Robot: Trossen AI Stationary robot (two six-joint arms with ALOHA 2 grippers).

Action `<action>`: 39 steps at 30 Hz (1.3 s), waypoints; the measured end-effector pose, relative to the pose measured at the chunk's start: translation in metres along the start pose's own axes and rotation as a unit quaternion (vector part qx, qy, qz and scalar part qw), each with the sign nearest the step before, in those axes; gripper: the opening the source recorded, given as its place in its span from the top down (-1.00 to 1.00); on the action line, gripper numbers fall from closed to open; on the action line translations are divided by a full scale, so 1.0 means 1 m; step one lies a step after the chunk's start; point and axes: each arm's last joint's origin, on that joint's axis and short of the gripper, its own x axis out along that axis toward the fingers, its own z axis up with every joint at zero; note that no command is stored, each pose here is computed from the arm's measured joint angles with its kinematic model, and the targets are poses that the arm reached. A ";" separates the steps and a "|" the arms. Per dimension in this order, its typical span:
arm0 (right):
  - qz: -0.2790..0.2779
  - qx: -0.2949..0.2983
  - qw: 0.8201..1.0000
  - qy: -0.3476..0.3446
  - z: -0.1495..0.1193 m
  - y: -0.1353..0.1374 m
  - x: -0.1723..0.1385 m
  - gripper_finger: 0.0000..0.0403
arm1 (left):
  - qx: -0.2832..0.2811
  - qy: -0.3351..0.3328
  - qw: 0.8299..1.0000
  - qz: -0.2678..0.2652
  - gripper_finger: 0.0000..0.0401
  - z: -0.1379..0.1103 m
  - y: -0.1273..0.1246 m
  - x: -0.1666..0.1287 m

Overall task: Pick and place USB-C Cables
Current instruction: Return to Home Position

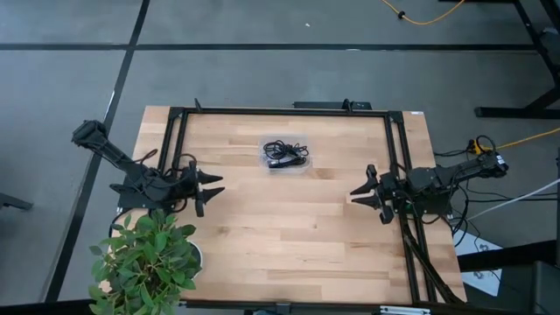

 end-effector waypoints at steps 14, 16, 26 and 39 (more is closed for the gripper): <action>-0.011 -0.016 1.000 -0.001 -0.018 -0.004 0.003 0.47 | -0.010 -0.013 1.000 0.000 0.14 -0.006 0.003 -0.001; -0.008 -0.031 0.999 0.012 -0.020 -0.004 0.003 0.47 | 0.005 -0.005 1.000 -0.001 0.14 -0.008 0.003 -0.001; -0.008 -0.033 0.999 0.016 -0.021 -0.004 0.003 0.47 | -0.016 0.025 0.999 0.017 0.14 -0.041 0.015 -0.001; -0.008 -0.033 0.999 0.015 -0.021 -0.004 0.003 0.47 | -0.008 0.017 0.999 0.030 0.14 -0.040 0.016 -0.001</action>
